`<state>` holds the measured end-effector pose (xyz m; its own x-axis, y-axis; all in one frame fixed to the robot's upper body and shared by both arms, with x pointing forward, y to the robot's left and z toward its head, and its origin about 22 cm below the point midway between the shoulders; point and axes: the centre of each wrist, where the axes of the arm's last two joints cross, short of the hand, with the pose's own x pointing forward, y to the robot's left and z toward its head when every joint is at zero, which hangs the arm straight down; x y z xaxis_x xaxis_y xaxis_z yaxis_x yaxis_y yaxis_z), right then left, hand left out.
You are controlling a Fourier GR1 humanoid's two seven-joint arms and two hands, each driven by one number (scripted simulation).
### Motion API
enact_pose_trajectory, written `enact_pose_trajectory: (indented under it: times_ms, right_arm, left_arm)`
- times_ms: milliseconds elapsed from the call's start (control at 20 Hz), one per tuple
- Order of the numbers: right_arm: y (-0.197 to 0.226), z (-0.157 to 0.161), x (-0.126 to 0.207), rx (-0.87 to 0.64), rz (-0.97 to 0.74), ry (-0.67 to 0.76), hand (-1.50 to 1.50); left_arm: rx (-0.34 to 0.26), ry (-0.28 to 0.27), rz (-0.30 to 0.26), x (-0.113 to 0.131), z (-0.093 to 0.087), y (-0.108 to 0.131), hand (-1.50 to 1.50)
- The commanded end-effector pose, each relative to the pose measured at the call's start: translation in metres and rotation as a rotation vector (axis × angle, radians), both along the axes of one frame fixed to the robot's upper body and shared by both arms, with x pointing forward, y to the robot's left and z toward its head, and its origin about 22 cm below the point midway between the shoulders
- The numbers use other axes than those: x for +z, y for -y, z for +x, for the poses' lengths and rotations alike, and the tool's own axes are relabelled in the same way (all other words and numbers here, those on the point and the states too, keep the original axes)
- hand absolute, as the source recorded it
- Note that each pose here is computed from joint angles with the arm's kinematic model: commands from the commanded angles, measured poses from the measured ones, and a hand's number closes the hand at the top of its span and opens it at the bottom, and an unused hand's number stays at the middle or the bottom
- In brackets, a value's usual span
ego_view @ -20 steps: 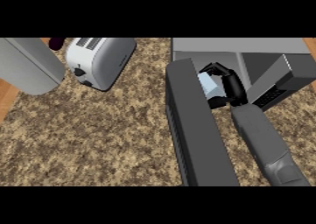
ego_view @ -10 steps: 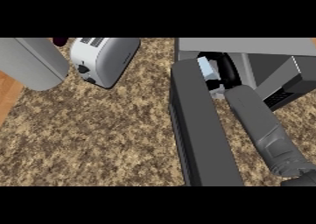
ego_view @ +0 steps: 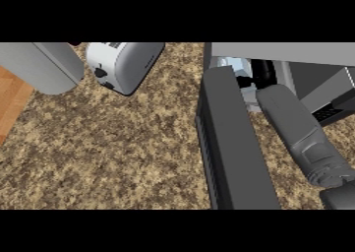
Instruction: Pick up the milk, place it into the microwave and close the microwave
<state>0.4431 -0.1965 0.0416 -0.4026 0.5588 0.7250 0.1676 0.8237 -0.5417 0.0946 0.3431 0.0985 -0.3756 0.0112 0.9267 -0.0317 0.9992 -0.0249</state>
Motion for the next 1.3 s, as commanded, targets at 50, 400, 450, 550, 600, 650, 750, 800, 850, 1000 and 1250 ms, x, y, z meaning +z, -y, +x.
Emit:
enact_pose_trajectory:
  times_ms: [50,400,450,550,600,650,750,800,850,1000,1250]
  right_arm:
    - [0.011,0.004,0.008,-0.085,-0.105,0.090,1.50]
    - [0.024,-0.002,-0.005,-0.172,-0.263,0.142,1.50]
    - [0.043,-0.001,0.001,-0.165,-0.260,0.098,1.50]
    - [0.043,-0.002,-0.001,-0.257,-0.270,0.090,1.50]
    - [0.056,-0.006,-0.006,-0.326,-0.296,0.078,-1.50]
    - [0.048,-0.001,0.002,-0.359,-0.297,0.094,-1.50]
    - [0.072,-0.012,-0.013,-0.554,-0.344,0.021,-1.50]
    - [0.076,-0.010,-0.008,-0.506,-0.385,0.050,-1.50]
    - [0.059,-0.006,-0.005,-0.431,-0.347,0.071,-1.50]
    - [0.055,-0.006,-0.006,-0.275,-0.342,0.090,-1.50]
    - [0.043,0.000,0.004,-0.204,-0.320,0.101,-1.50]
  left_arm:
    - [-0.014,0.007,0.010,0.000,0.008,-0.002,-1.50]
    - [-0.032,0.009,0.000,-0.002,0.017,-0.001,-1.50]
    - [-0.060,0.007,0.004,-0.003,0.016,0.000,-1.50]
    - [-0.051,-0.010,-0.004,-0.010,0.015,-0.004,-1.50]
    - [-0.039,0.003,0.012,-0.008,0.014,-0.003,-1.50]
    - [-0.047,0.002,0.032,-0.003,0.021,-0.006,-1.50]
    - [-0.039,0.005,0.047,-0.002,0.018,-0.004,-1.50]
    - [-0.042,-0.012,0.047,-0.002,0.020,-0.006,-1.50]
    - [-0.029,-0.005,0.052,-0.005,0.022,-0.008,-1.50]
    - [-0.026,0.000,0.052,-0.005,0.029,-0.009,-1.50]
    - [-0.107,-0.029,0.071,-0.008,0.031,-0.003,-1.50]
